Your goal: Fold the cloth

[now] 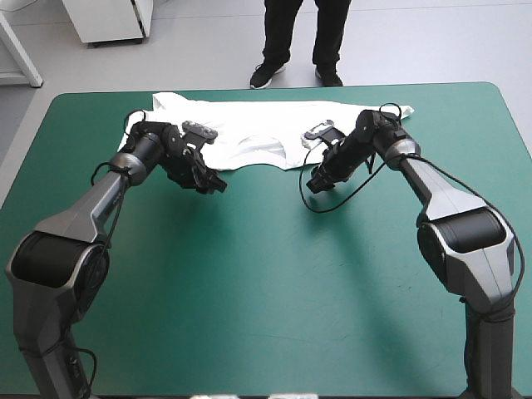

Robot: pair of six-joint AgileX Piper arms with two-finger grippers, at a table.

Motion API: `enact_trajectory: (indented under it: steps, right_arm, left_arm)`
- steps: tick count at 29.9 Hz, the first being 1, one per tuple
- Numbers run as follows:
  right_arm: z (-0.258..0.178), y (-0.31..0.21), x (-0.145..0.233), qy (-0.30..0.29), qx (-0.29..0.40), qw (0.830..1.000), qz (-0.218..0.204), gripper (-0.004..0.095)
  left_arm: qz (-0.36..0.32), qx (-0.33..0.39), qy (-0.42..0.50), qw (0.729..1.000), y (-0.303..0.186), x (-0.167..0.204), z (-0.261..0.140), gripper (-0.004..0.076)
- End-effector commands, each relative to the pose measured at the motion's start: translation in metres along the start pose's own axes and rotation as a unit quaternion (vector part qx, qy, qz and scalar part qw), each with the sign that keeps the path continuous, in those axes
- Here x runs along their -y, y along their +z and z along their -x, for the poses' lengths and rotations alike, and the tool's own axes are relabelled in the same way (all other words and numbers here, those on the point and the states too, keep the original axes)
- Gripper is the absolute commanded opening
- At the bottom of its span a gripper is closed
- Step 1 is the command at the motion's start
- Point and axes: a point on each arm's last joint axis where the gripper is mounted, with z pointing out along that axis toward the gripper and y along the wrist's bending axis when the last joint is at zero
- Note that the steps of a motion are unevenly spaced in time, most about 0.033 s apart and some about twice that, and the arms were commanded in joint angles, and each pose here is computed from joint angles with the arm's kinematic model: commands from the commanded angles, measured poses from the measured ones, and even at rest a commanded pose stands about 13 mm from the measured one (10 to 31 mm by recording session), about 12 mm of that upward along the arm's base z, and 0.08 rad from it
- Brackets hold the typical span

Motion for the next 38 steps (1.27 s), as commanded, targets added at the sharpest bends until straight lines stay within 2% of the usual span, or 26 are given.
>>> enact_trajectory:
  steps: [1,6,15,21,27,32,38]
  right_arm:
    - [0.015,-0.07,-0.008,0.002,0.045,0.999,-0.016,0.0496]
    - [0.013,-0.128,-0.024,-0.001,0.064,0.997,-0.053,0.0496]
    - [-0.008,-0.238,-0.066,0.006,0.125,0.98,-0.157,0.0496]
    - [-0.031,-0.263,-0.074,0.039,0.122,0.968,-0.217,0.0496]
    - [-0.035,-0.25,-0.07,0.079,0.108,0.968,-0.21,0.0496]
    - [-0.026,-0.241,-0.064,0.075,0.126,0.968,-0.203,0.0496]
    - [-0.018,-0.211,-0.049,0.065,0.1,0.974,-0.191,0.0496]
  left_arm:
    - [0.017,0.098,0.012,0.995,-0.091,0.009,0.014,0.0402]
    - [0.037,0.101,0.02,0.994,-0.145,0.015,-0.004,0.0402]
    - [0.105,0.127,-0.002,0.986,-0.219,0.02,-0.038,0.0402]
    - [0.167,0.145,-0.012,0.975,-0.248,0.016,-0.058,0.0402]
    - [0.188,0.137,-0.015,0.972,-0.246,0.012,-0.06,0.0402]
    - [0.225,0.127,-0.002,0.966,-0.233,0.002,-0.05,0.0402]
    - [0.199,0.089,-0.05,0.975,-0.188,-0.036,-0.032,0.0402]
